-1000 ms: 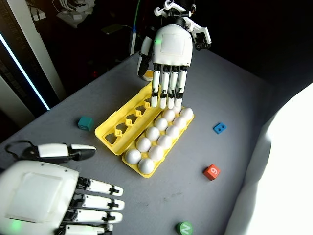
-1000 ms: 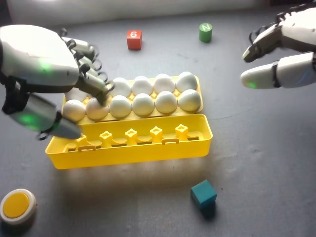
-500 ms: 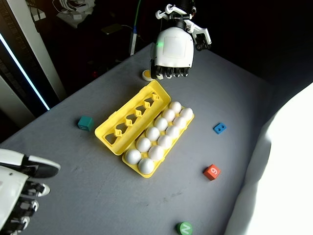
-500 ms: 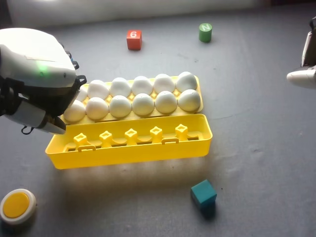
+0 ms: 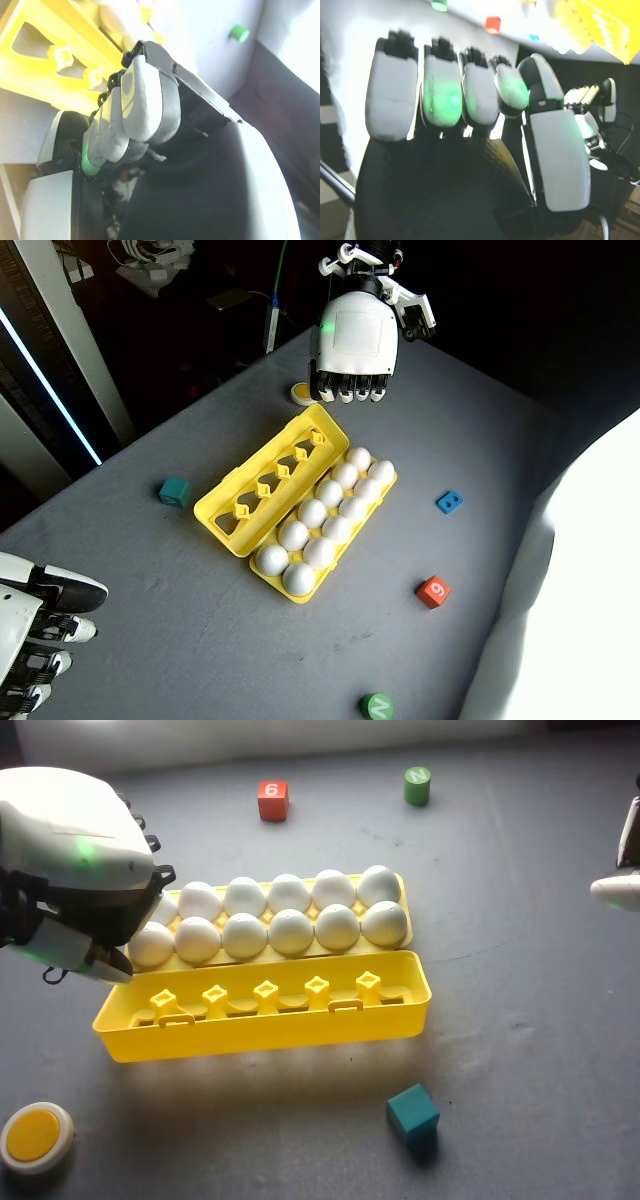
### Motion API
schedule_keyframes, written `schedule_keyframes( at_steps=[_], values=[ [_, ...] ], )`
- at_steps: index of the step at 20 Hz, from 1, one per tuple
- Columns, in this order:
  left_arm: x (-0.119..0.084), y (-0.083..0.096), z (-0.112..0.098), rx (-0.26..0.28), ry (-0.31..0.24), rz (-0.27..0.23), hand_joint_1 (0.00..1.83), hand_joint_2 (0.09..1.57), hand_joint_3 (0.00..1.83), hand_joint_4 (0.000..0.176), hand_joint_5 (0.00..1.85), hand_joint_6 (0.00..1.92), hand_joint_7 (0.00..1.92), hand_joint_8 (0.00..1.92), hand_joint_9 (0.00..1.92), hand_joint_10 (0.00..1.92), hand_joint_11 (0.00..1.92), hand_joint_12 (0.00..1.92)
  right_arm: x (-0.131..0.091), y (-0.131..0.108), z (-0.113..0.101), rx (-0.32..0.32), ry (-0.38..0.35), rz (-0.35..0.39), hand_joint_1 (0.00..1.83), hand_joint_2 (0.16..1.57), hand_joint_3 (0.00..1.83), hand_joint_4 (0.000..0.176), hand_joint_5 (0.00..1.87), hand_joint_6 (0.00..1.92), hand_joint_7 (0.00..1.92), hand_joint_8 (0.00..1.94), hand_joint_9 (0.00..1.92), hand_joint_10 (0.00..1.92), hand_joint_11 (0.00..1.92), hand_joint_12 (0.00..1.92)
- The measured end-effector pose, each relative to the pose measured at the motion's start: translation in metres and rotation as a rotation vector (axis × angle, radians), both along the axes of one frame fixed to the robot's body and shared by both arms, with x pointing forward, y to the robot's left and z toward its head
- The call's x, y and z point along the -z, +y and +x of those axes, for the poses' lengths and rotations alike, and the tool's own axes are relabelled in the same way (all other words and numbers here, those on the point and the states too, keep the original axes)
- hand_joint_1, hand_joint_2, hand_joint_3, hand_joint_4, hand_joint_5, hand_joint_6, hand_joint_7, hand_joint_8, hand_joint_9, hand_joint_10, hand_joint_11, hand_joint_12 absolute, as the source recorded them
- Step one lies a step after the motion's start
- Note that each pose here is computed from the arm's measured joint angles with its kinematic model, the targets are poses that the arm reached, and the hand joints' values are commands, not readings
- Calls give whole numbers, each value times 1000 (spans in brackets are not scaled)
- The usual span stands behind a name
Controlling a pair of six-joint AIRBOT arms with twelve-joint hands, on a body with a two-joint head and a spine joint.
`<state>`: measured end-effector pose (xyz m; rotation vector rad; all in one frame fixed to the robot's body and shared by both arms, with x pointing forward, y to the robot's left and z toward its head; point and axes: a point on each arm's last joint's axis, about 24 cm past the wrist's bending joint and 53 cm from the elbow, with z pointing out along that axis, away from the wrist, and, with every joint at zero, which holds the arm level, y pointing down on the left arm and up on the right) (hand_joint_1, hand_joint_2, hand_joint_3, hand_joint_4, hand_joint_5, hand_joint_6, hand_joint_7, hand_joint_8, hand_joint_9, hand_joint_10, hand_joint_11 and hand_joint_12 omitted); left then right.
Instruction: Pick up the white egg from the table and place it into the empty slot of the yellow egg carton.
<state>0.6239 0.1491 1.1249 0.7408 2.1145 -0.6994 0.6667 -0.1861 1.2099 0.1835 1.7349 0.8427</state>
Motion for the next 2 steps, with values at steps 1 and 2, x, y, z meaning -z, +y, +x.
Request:
schedule_keyframes(
  at_steps=[1, 2],
  values=[
    [0, -2, -1, 4, 0, -2, 1086, 1359, 48, 176, 1539, 1921, 1637, 1921, 1693, 1921, 1669, 1921, -2, 0, 0, 1, -7, 4, 1103, 1334, 17, 83, 1436, 1921, 1591, 1941, 1629, 1921, 1711, 1921],
    [-1, -4, -2, 9, 0, -3, 1103, 1349, 43, 176, 1547, 1921, 1625, 1921, 1678, 1921, 1658, 1921, -2, 1, 0, 0, -9, 6, 1123, 1321, 8, 89, 1395, 1921, 1555, 1941, 1599, 1921, 1685, 1921]
  ],
)
